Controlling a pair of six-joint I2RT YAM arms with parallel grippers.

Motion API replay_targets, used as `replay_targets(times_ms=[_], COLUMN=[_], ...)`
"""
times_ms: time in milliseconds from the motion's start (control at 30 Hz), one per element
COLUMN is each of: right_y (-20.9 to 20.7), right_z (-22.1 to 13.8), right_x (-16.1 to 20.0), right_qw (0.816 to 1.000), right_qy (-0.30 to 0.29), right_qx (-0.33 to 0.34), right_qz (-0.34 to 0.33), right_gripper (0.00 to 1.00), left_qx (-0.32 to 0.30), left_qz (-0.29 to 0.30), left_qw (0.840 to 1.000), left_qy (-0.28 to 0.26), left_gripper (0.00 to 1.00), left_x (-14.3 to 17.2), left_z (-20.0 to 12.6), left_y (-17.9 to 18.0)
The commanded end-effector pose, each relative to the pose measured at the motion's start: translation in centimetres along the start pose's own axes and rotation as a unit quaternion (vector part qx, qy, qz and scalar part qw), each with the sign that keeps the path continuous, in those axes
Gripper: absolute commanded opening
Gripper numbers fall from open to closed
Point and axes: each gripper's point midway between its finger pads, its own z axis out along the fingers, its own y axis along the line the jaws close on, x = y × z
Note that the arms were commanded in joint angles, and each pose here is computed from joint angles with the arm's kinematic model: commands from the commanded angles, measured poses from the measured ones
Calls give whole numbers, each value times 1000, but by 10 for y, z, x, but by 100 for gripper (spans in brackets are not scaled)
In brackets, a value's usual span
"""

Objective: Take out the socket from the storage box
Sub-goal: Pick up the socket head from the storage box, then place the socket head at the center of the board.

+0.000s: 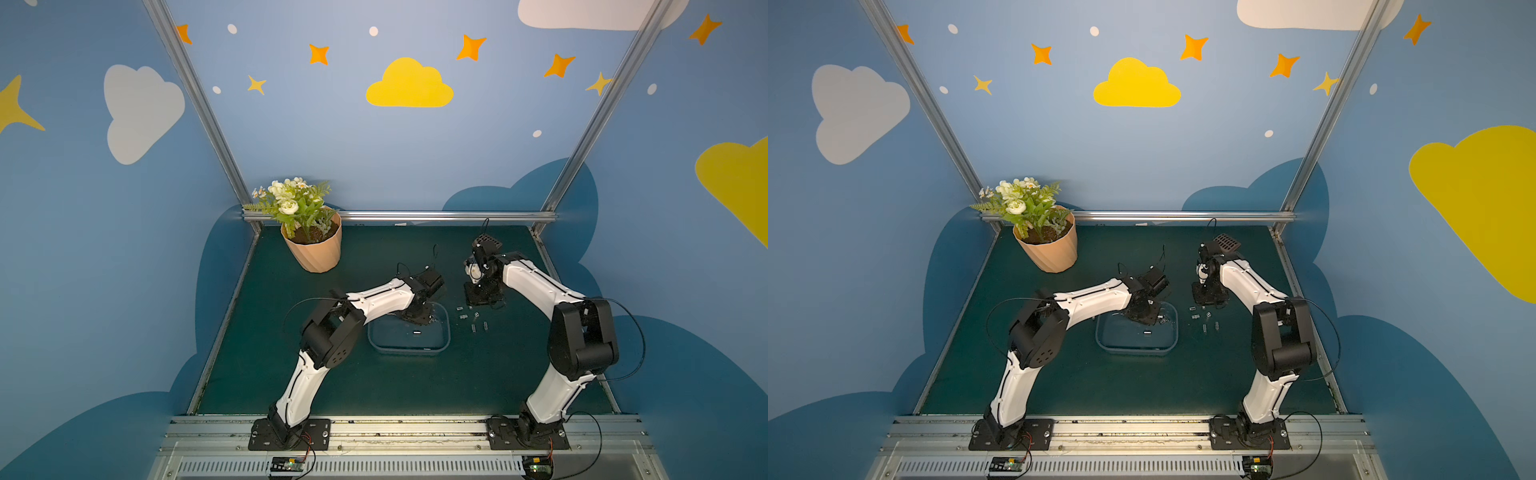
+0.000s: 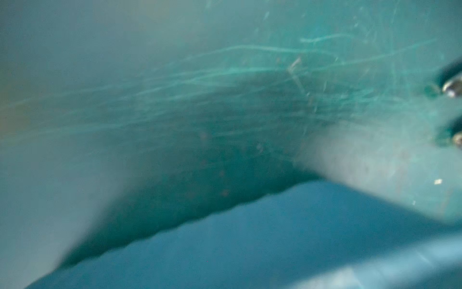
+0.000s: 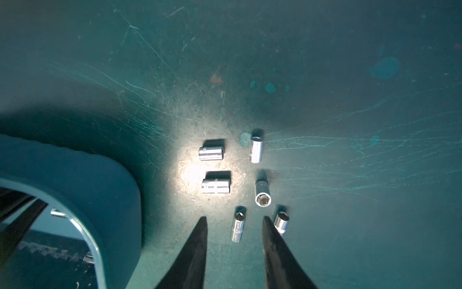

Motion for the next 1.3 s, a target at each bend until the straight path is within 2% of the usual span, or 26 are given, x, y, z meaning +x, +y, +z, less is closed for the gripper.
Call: replay_targets(times_ms=[0, 233, 433, 567, 733, 967, 1267], right_y=[0, 1, 2, 2, 2, -1, -2], right_z=[-9, -9, -10, -11, -13, -14, -12], right_x=[-1, -2, -1, -2, 0, 2, 3], right_qw=[1000, 1000, 1000, 1000, 1000, 1000, 1000], right_qy=[-12, -13, -14, -14, -15, -15, -11], right_qx=[-6, -9, -10, -11, -8, -2, -2], right_qz=[6, 7, 8, 7, 8, 7, 7], right_gripper=[37, 37, 37, 37, 37, 37, 37], left_qx=[-10, -4, -15, -25, -43, -45, -37], left_qz=[-2, -41, -95, -123, -142, -144, -153], left_qw=[999, 995, 991, 988, 988, 989, 987], left_qy=[-40, -90, -93, -87, -40, -5, 31], left_gripper=[17, 18, 18, 18, 18, 18, 18], left_x=[-11, -23, -17, -14, -8, -3, 4], left_z=[-47, -97, -105, -93, -62, -36, -9], left_y=[12, 47, 106, 149, 191, 215, 225])
